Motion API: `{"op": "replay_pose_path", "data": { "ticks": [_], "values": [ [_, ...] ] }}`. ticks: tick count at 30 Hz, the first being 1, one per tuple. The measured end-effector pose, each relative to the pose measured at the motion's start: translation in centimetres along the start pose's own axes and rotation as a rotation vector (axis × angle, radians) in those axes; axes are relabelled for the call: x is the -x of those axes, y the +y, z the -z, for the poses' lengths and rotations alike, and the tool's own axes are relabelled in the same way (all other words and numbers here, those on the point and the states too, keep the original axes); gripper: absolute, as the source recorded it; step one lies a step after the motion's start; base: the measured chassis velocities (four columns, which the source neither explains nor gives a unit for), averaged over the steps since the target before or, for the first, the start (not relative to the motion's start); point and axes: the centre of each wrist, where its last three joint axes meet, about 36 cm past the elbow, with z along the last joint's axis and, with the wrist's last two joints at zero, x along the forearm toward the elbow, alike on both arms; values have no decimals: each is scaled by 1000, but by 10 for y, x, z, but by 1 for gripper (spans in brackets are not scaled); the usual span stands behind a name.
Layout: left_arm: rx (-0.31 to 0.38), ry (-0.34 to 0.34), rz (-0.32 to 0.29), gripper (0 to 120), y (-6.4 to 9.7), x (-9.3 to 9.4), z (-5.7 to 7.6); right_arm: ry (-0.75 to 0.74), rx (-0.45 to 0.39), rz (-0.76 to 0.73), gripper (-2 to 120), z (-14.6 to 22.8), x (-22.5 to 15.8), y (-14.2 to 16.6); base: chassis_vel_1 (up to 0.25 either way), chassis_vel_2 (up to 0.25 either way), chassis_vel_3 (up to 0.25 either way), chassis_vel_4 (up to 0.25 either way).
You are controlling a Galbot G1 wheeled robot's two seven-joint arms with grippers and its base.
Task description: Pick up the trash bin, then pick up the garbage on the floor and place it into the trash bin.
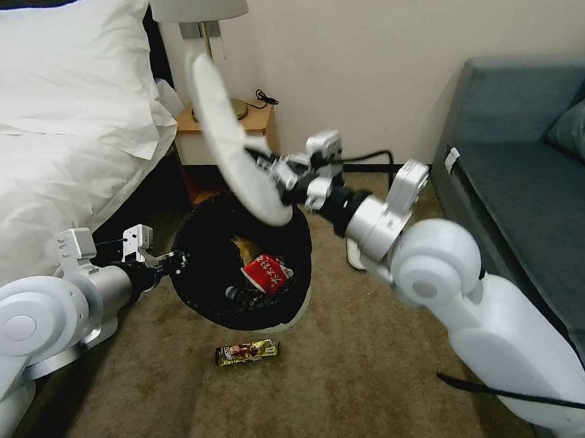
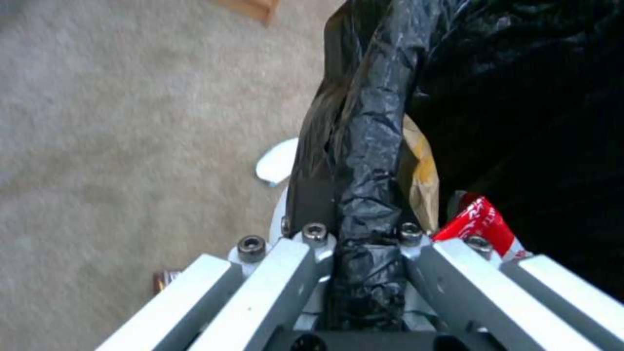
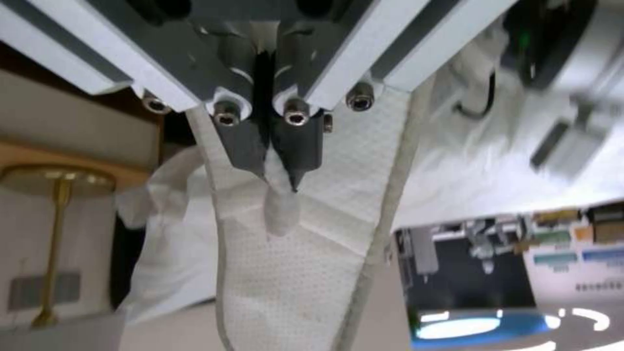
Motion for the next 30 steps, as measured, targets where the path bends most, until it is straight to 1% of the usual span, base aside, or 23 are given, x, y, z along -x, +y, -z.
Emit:
{"op": "replay_pose_path", "data": {
  "ticks": [4,10,14,17,18,20,21,22,23,24,25,26,27,29,30],
  "values": [
    [-18,21,-7,3,-2,-3,2,40,-23,8,0,-13,-5,0,0,0,0,0],
    [-17,20,-8,3,-3,-6,4,83,-30,1,0,-31,-6,4,0,0,0,0],
    [-15,19,-11,3,-4,-6,3,87,-34,-14,1,-37,-2,5,0,0,0,0],
    [-13,16,-10,3,-5,-6,3,69,-35,-33,16,-39,7,5,0,0,0,0],
    [-13,16,-10,3,-5,-6,3,69,-35,-33,16,-39,7,5,0,0,0,0],
    [-13,15,-11,3,-5,-6,3,60,-34,-35,23,-37,10,5,0,0,0,0],
    [-13,15,-11,3,-5,-6,3,60,-34,-35,23,-37,10,5,0,0,0,0],
    [-12,14,-12,3,-5,-7,3,50,-33,-34,32,-35,13,7,0,0,0,0],
    [-10,12,-15,3,-5,-7,2,45,-30,-33,37,-34,15,8,0,0,0,0],
    [-10,12,-15,3,-5,-7,2,45,-30,-33,37,-34,15,8,0,0,0,0],
    [-9,12,-16,3,-5,-7,2,44,-29,-33,41,-35,16,8,0,0,0,0],
    [-8,10,-17,3,-5,-8,3,41,-26,-33,49,-35,17,9,0,0,0,0],
    [-8,10,-17,3,-5,-8,3,41,-26,-33,49,-35,17,9,0,0,0,0],
    [-5,7,-18,3,-5,-8,3,30,-22,-31,57,-33,20,11,0,0,0,0],
    [-5,7,-18,3,-5,-8,3,30,-22,-31,57,-33,20,11,0,0,0,0]
  ]
}}
